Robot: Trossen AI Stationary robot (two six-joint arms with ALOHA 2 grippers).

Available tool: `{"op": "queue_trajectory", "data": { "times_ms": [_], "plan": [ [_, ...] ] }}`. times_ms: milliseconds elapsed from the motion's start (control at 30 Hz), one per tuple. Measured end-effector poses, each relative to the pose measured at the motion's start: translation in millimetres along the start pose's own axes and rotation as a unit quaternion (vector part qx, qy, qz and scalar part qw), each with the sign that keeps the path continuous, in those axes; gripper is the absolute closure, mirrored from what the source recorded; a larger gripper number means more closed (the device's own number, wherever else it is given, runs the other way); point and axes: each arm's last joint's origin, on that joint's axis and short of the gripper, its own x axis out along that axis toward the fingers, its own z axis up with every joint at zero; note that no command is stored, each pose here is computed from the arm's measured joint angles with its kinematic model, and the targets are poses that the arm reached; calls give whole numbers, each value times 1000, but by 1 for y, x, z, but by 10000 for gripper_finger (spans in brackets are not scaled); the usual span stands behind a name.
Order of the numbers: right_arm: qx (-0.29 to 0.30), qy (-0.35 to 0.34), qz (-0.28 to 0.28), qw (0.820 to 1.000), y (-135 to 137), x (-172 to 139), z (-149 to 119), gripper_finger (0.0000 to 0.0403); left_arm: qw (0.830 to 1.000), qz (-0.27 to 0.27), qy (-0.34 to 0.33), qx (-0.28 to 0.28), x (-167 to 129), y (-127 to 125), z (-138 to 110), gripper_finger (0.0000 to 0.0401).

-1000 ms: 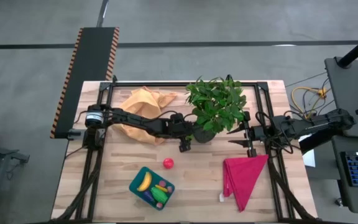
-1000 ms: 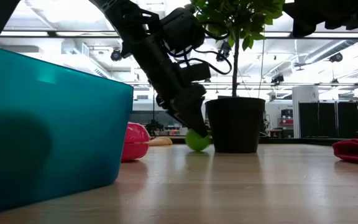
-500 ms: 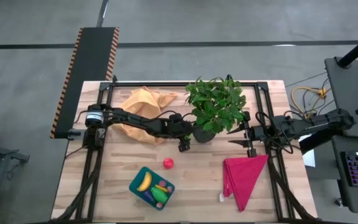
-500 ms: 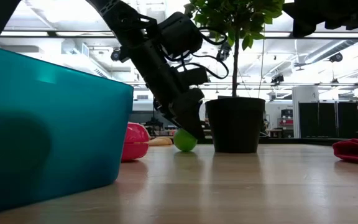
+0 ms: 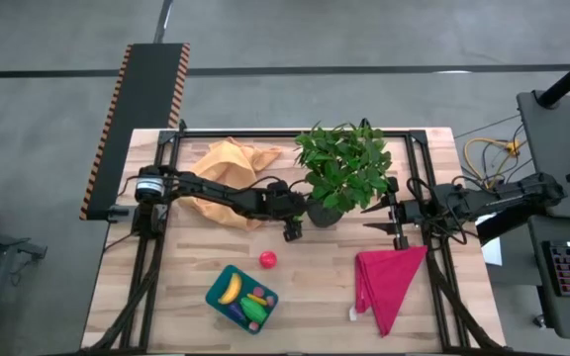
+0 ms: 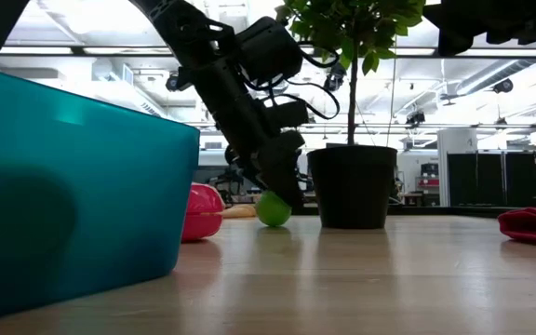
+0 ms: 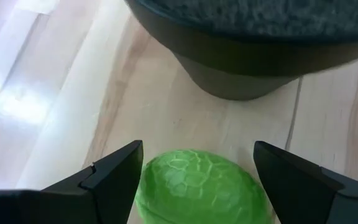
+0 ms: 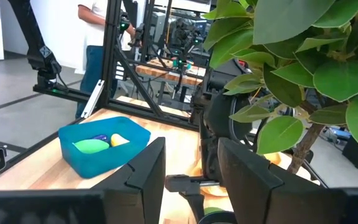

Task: Pick and placing Produce into tupperware
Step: Put the green melon into the blue bin

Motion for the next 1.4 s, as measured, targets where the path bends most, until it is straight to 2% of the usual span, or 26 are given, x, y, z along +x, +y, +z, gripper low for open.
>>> {"op": "queue_trajectory", "data": {
  "times_ms": [267, 467, 633, 767, 933, 1400],
  "plan": [
    [-1, 2, 0, 1000, 0, 0, 0, 270, 1000, 18, -6, -19, -13, 2, 7, 112],
    [0, 2, 1, 1000, 0, 0, 0, 267, 994, 24, -23, -107, -22, 4, 13, 112],
    [0, 2, 0, 1000, 0, 0, 0, 262, 978, 20, -30, -206, -30, 4, 18, 112],
    [0, 2, 1, 1000, 0, 0, 0, 264, 954, 18, -11, -298, -31, 4, 17, 112],
    [0, 2, 1, 1000, 0, 0, 0, 270, 936, 44, 35, -347, -34, 5, 8, 112],
    [10, 2, 1, 1000, 0, 0, 0, 262, 897, 52, 22, -439, -31, 4, 7, 112]
  ]
}}
